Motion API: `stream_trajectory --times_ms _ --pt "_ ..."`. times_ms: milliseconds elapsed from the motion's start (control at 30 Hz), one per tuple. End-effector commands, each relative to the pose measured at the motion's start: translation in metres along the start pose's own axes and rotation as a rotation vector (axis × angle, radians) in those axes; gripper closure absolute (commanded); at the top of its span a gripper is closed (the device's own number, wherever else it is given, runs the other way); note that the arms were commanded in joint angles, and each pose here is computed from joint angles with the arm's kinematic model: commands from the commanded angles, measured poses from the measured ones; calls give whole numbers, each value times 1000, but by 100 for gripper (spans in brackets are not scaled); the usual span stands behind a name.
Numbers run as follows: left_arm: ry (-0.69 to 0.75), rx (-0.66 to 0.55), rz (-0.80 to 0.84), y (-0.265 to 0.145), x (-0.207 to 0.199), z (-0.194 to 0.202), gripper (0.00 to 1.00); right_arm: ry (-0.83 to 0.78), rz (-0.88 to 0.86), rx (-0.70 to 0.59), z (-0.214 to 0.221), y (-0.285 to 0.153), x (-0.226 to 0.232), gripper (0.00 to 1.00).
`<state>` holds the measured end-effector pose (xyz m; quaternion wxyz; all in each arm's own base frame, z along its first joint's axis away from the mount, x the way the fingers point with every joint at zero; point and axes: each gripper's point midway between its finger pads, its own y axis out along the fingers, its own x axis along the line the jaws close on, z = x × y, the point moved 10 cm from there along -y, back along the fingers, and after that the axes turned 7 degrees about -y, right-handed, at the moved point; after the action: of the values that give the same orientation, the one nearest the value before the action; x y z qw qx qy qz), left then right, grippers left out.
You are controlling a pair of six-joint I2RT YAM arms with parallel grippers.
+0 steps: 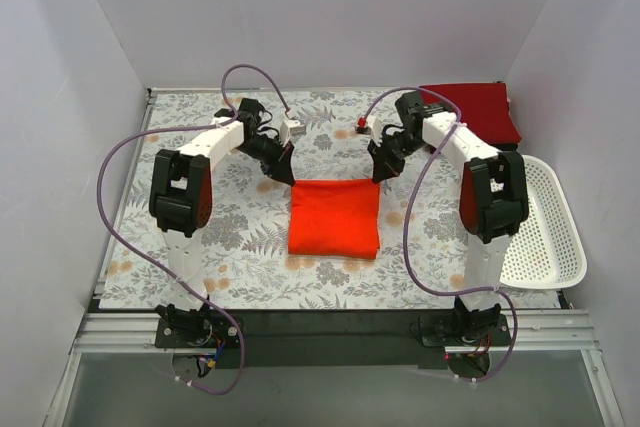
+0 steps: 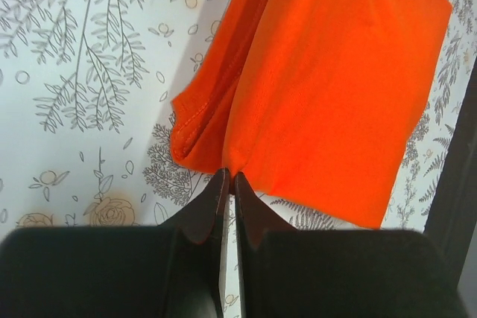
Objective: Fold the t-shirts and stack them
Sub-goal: Fold the tshirt
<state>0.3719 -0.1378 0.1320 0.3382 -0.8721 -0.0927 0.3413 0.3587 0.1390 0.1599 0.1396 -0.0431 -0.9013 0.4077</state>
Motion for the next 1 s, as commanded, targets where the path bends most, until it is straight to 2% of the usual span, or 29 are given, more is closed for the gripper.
stream_trajectory --times_ms 0,267,533,733,867,933,967 --pt "89 -80 -4 -24 -20 -27 100 -10 -7 -6 6 -11 6 99" --pt "30 -68 -43 2 17 -28 100 23 6 27 13 11 -36 99" --pt "-35 -39 -186 24 63 -21 100 23 77 84 13 27 -75 99" --pt "-82 -70 -234 23 81 -27 100 21 175 89 9 29 -95 99" --pt "-135 -137 -249 15 90 -44 100 27 239 50 -5 21 -102 99" --pt "-172 -180 -261 4 90 -54 77 36 261 19 -16 12 -102 85" --pt "-209 -222 -235 -5 84 -65 70 32 284 -2 -25 3 -102 64"
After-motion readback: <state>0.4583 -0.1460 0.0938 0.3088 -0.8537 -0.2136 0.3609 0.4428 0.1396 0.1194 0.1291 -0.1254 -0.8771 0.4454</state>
